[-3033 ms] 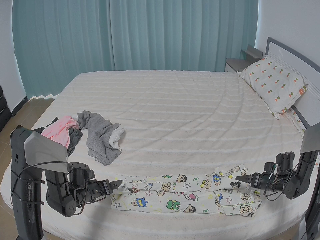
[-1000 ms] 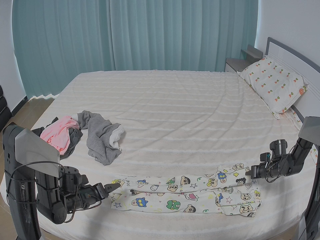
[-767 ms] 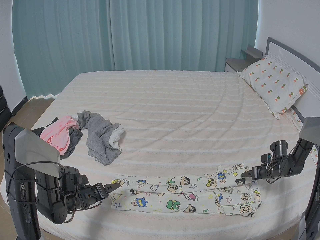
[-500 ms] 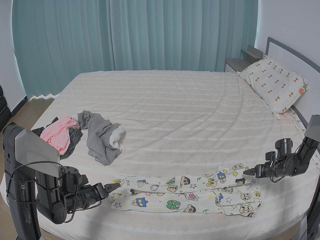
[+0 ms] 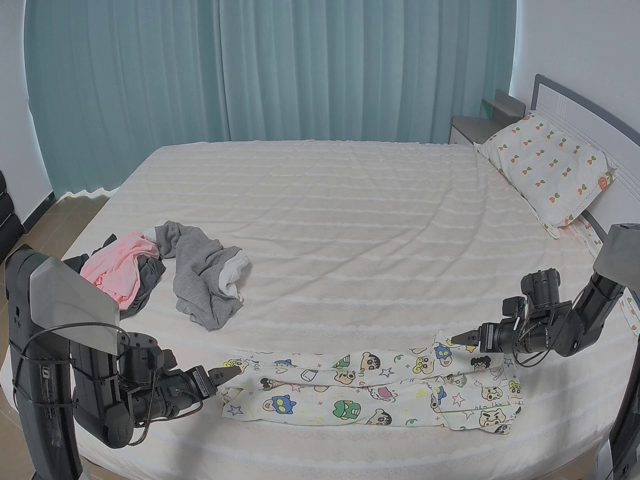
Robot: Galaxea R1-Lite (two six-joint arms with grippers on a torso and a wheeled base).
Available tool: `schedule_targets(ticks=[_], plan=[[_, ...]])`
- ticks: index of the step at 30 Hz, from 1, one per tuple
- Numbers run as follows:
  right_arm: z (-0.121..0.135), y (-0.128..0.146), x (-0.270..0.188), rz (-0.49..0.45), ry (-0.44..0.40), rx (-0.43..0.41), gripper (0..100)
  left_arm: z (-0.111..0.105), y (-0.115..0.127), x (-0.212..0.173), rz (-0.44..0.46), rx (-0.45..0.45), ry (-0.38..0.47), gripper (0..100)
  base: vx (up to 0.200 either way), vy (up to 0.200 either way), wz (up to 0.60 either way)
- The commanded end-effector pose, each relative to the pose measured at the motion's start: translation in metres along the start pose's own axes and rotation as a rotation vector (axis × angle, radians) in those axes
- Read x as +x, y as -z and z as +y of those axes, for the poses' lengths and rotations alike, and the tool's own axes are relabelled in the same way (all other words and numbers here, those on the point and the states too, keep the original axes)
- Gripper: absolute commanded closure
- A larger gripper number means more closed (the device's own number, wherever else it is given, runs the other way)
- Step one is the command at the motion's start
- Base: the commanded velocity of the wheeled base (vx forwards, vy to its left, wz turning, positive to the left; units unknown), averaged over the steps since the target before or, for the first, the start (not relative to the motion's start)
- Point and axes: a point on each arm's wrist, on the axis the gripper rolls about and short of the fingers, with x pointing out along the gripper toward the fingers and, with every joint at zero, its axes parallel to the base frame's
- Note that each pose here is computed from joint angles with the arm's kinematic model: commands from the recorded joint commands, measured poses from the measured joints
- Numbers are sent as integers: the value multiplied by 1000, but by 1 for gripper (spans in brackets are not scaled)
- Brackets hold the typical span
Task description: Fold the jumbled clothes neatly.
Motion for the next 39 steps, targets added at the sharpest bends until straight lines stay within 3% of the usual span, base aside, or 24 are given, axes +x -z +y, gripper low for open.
schedule_targets(ticks=[1,7,13,21,27,32,39], plan=[[-7,7,21,46,10,14,0,-1,-2,0,-14,3,10,0,0,0,0],[-30,15,35,85,58,69,0,-1,-1,0,-13,4,9,0,0,0,0],[-37,16,29,81,73,88,0,-1,-2,0,-14,5,10,0,0,0,0],[-32,29,-27,75,93,108,0,0,-2,0,-16,3,6,0,0,0,0],[-47,63,-52,166,138,150,0,0,-2,0,-16,3,6,0,0,0,0],[-54,77,-57,204,105,163,0,0,-1,-1,-13,2,5,0,0,0,0],[-59,88,-47,256,50,109,0,0,-1,-1,-13,2,5,0,0,0,0]])
